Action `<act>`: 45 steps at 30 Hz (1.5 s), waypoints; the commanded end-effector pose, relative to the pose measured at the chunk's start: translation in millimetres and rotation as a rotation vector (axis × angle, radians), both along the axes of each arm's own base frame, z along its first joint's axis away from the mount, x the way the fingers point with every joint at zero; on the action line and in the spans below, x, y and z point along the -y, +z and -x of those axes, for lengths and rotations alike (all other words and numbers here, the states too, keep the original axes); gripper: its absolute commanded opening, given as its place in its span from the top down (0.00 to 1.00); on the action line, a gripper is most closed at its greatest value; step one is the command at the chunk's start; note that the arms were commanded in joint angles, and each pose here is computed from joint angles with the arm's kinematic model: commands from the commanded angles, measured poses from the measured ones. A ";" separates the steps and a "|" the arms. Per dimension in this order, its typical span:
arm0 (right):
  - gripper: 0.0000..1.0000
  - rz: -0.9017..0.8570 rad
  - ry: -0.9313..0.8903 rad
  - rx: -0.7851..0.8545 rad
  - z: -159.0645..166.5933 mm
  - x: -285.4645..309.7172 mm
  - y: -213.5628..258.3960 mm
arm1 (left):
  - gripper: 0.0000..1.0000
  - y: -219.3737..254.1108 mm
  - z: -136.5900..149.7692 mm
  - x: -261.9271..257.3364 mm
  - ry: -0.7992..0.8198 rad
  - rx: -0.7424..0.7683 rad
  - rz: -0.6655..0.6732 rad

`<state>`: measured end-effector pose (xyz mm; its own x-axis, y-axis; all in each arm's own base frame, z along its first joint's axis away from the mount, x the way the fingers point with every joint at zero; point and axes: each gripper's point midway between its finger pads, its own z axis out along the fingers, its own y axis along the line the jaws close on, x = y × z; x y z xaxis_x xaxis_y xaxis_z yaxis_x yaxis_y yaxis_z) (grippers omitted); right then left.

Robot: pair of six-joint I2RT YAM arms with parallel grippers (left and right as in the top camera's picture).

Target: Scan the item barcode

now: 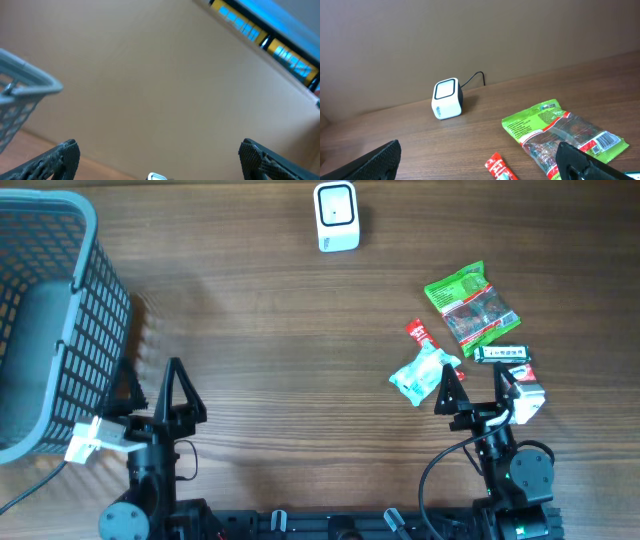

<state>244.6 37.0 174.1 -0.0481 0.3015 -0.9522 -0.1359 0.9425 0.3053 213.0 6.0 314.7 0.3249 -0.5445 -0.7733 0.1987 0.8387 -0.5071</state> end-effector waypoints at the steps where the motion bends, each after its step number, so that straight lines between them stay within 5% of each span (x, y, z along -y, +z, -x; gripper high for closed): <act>1: 0.00 -0.009 0.013 0.011 0.8 -1.8 2.5 | 0.00 -20.7 -7.3 -2.7 0.010 -0.037 0.006; 9: 0.00 -0.009 0.013 0.011 0.8 -1.8 2.5 | 0.00 -91.3 -28.5 -7.8 0.028 -0.190 0.023; 15: 0.00 -0.009 0.013 0.011 0.8 -1.8 2.5 | 0.00 -158.7 -32.0 -16.2 0.079 -0.467 0.032; 45: 0.00 -0.009 0.013 0.010 0.8 -1.8 2.5 | 0.00 -157.0 -32.2 -15.8 0.080 -0.461 0.012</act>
